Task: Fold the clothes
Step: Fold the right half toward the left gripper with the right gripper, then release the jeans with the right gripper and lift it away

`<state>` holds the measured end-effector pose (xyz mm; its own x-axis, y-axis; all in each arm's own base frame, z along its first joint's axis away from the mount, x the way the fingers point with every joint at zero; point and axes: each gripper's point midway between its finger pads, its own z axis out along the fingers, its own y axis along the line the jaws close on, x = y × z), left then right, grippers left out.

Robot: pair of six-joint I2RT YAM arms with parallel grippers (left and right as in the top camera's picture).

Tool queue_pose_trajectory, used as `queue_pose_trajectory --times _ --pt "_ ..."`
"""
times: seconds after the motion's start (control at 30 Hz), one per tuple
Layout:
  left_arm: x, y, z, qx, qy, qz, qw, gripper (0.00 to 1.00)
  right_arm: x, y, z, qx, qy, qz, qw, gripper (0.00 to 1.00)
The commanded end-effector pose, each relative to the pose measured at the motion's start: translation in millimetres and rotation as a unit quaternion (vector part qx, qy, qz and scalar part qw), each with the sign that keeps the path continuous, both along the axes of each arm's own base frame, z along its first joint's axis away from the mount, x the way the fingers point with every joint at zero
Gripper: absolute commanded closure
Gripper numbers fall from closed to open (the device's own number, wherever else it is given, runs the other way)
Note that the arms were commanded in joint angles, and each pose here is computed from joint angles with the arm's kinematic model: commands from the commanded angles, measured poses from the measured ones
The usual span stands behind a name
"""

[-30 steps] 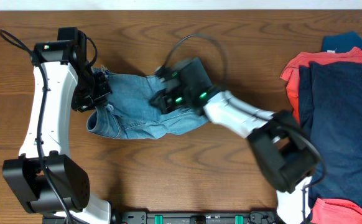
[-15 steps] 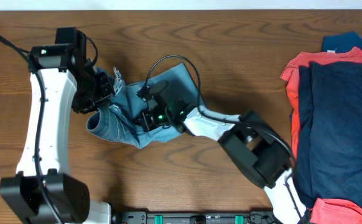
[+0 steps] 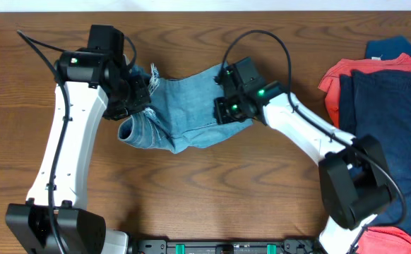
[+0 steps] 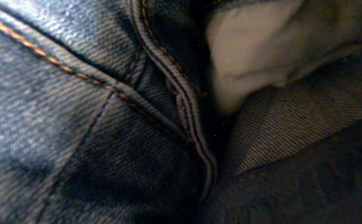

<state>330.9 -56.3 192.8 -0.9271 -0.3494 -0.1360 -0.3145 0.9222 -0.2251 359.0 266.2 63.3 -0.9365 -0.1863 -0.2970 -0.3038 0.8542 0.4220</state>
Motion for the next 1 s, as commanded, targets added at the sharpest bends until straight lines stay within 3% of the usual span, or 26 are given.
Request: queue_pose_trajectory --times 0.0,0.27,0.53,0.63,0.97 --pt "8 1 16 0.0 -0.029 0.026 0.999 0.92 2 -23 -38 -0.063 0.009 0.014 0.998 0.96" --pt "20 -12 22 -0.044 -0.05 0.041 0.997 0.92 -17 -37 -106 -0.103 0.09 0.014 0.99 0.99" --pt "42 -45 27 -0.057 -0.092 0.049 0.993 0.9 -30 -44 -110 -0.119 0.11 0.035 0.986 0.99" --pt "50 -56 17 -0.039 -0.093 0.056 0.993 0.89 -31 -44 -110 -0.12 0.11 0.041 0.986 0.98" --pt "89 -137 -25 -0.072 -0.113 0.027 0.991 0.87 -36 -47 -110 -0.126 0.121 0.043 0.984 0.98"
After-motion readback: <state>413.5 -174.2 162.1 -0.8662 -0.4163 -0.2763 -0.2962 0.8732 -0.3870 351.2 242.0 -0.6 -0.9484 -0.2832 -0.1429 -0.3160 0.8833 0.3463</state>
